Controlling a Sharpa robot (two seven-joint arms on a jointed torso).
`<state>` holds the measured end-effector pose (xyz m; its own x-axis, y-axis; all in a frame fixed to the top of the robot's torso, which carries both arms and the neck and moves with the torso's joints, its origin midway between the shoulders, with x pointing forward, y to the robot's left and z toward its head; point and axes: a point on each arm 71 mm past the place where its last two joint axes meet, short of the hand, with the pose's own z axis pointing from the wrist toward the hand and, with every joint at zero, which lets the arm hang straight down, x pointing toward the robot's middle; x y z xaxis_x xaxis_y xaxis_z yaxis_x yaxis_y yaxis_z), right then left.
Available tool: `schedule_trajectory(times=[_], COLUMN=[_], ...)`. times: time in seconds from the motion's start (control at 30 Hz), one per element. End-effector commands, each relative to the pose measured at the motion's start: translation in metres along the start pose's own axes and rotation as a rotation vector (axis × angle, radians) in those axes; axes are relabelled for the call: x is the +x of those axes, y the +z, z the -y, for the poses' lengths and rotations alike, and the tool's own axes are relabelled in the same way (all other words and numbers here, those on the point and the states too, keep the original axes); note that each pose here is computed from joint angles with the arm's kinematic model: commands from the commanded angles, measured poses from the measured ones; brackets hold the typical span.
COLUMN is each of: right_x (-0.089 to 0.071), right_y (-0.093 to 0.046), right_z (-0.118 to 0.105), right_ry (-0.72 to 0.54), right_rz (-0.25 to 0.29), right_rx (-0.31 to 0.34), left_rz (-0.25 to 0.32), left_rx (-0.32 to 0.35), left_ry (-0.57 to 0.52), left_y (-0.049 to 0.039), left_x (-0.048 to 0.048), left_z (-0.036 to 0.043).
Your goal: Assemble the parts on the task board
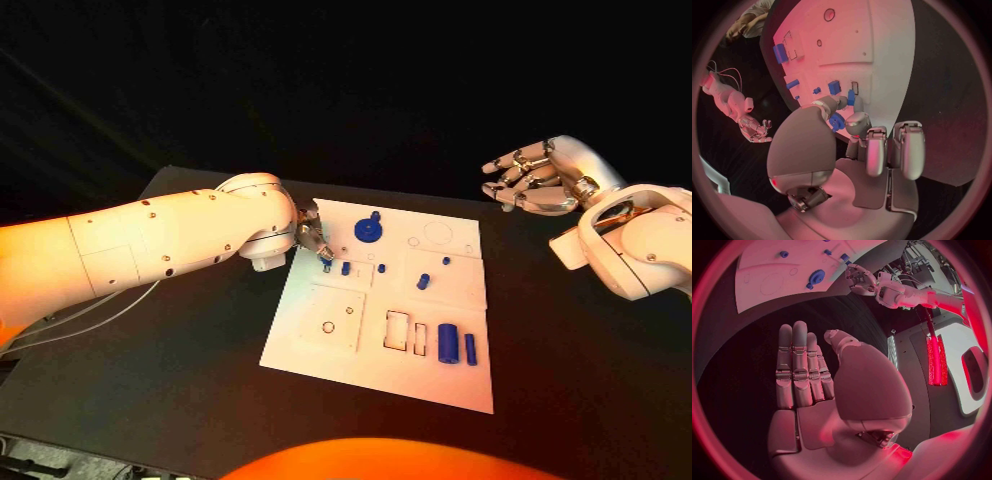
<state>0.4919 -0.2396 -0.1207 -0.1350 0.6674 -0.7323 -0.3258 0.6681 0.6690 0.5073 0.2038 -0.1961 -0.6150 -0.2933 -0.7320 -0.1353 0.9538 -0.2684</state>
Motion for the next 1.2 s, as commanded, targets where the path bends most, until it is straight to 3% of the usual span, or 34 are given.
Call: schedule_trajectory(times=[0.03, 1.2], right_x=[0.0005, 0.0032], right_y=[-0.0003, 0.0003], right_z=[-0.0010, -0.0015], right_ry=[-0.002, 0.001], right_rz=[0.000, -0.007], right_rx=[-0.013, -0.017], left_rz=[0.007, -0.027], left_rx=[-0.015, -0.018], left_ry=[0.046, 0.099], left_y=[0.0001, 0.0002], left_x=[0.0020, 0.0098], left_z=[0.0008, 0.0014])
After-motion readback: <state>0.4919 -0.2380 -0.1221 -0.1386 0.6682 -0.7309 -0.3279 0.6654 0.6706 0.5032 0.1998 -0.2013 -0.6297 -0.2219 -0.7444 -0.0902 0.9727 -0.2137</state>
